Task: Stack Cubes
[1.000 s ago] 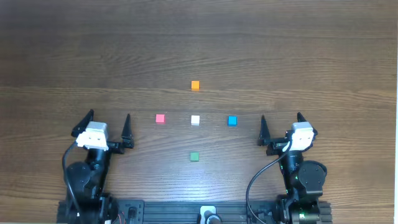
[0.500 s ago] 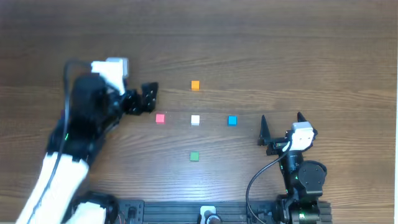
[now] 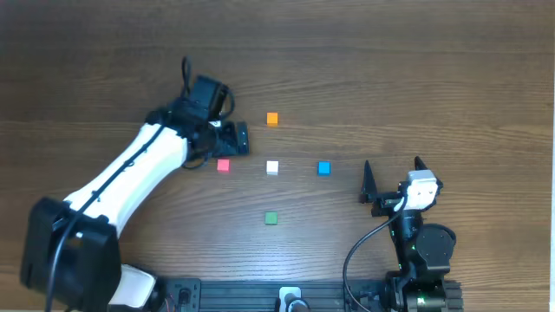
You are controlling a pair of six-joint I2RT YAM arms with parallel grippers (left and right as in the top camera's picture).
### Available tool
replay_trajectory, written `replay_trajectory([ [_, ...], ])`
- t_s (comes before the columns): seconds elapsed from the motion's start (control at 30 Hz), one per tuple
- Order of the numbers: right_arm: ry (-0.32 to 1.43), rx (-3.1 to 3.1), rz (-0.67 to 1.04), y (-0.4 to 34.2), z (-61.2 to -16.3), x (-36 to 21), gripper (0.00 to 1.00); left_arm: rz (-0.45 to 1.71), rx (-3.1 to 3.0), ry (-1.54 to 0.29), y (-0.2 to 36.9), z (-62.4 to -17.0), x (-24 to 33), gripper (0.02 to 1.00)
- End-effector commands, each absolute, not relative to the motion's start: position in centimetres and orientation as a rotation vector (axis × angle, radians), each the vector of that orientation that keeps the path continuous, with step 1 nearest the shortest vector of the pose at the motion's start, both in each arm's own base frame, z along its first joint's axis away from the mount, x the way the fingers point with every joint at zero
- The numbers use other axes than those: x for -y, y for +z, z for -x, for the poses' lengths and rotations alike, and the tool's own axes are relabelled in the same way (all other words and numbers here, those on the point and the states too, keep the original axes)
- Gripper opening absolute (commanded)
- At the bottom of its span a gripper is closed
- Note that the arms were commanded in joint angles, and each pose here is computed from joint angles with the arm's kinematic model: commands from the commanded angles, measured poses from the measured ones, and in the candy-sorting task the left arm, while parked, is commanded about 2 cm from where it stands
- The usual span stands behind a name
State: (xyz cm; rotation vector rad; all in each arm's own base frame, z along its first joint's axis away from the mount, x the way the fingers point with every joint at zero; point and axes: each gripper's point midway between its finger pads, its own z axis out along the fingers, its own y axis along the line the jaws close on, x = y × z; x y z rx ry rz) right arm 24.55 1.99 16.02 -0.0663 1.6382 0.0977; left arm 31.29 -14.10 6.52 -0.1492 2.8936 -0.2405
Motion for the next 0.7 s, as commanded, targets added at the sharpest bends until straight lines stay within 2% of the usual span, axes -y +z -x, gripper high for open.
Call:
replay_trajectory([
  [0.03, 0.101, -1.638, 0.083, 15.8, -24.5, -2.2, 0.991, 0.242, -2.946, -0.131, 4.8, -30.7, 13.8, 0.998],
  [0.23, 0.101, -1.638, 0.082, 15.8, -24.5, -2.2, 0.993, 0.187, -2.984, -0.063, 3.5, -30.1, 13.8, 0.998],
  [0.4, 0.101, -1.638, 0.082, 15.8, -24.5, -2.2, 0.993, 0.031, -3.001, -0.011, 2.8, -29.8, 14.0, 0.998],
  [0.7, 0.101, -1.638, 0.082, 15.8, -24.5, -2.2, 0.991, -0.006, -3.022, 0.046, 1.2, -29.9, 13.5, 0.987],
])
